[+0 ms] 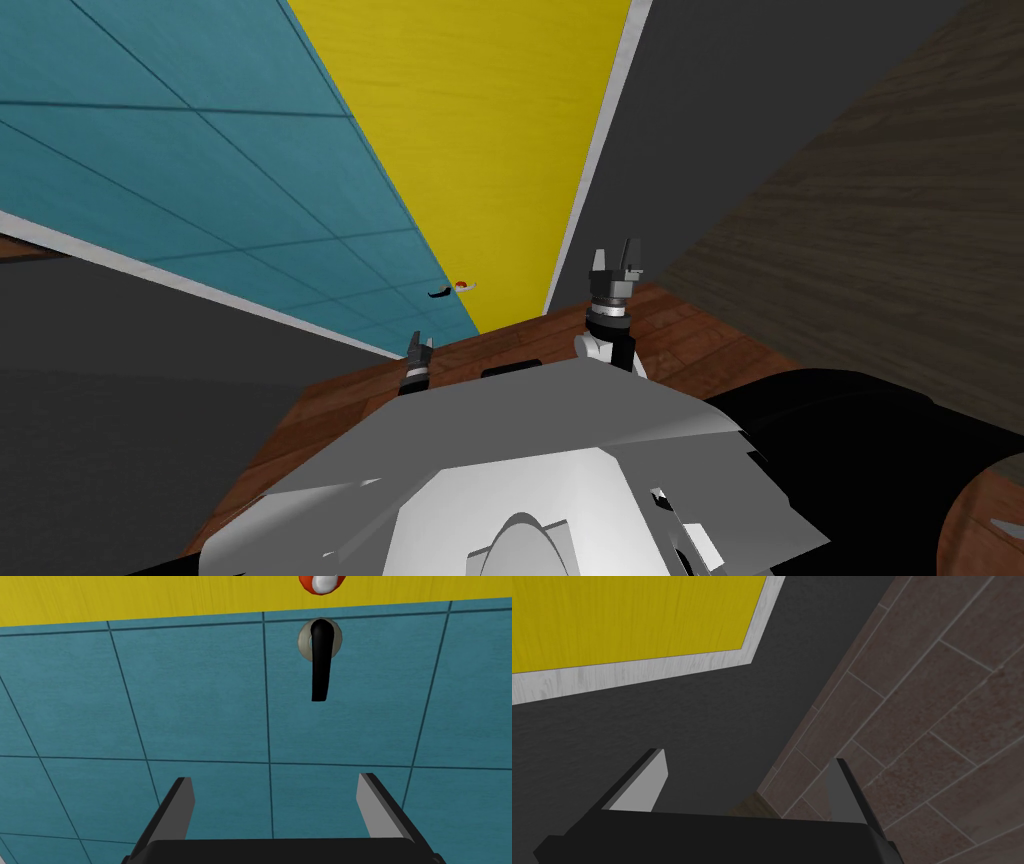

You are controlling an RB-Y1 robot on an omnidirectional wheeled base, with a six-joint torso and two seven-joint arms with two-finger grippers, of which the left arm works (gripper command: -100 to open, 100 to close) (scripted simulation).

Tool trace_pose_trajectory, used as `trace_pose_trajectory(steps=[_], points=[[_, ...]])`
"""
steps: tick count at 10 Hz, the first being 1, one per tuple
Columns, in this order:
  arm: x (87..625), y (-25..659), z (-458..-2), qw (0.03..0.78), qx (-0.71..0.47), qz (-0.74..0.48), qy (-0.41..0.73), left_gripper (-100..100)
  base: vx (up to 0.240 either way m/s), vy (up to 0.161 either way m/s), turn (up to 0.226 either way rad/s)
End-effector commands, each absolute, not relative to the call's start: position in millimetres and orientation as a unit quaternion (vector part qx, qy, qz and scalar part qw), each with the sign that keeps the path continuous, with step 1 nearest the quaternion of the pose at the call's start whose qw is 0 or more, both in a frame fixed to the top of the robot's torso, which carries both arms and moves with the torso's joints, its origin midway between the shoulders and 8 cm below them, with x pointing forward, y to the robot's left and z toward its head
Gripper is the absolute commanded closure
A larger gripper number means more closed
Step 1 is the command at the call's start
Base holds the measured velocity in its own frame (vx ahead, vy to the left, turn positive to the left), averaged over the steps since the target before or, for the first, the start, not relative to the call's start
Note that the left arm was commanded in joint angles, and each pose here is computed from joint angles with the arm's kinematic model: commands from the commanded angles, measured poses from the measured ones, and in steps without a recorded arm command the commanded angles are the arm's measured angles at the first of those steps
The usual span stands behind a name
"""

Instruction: Pull the door open

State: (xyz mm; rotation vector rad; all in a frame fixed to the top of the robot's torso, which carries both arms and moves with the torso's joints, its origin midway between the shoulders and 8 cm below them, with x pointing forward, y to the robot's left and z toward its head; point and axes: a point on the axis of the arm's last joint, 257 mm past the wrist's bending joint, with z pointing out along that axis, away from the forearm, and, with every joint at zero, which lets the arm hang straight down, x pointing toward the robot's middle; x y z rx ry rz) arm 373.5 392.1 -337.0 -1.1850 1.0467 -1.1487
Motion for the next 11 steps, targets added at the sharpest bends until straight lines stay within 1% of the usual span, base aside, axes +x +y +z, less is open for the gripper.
trace_pose_trajectory(steps=[1,4,8,11], points=[[371,398,-344,0.558,-0.508,-0.483,0.444,-100,0.104,-0.022,-0.056],[363,410,-356,0.556,-0.517,-0.475,0.445,-100,0.104,-0.009,-0.055],[349,429,-374,0.553,-0.533,-0.461,0.445,-100,0.139,-0.001,-0.065],[340,442,-383,0.551,-0.542,-0.452,0.445,-100,0.166,0.02,-0.069]])
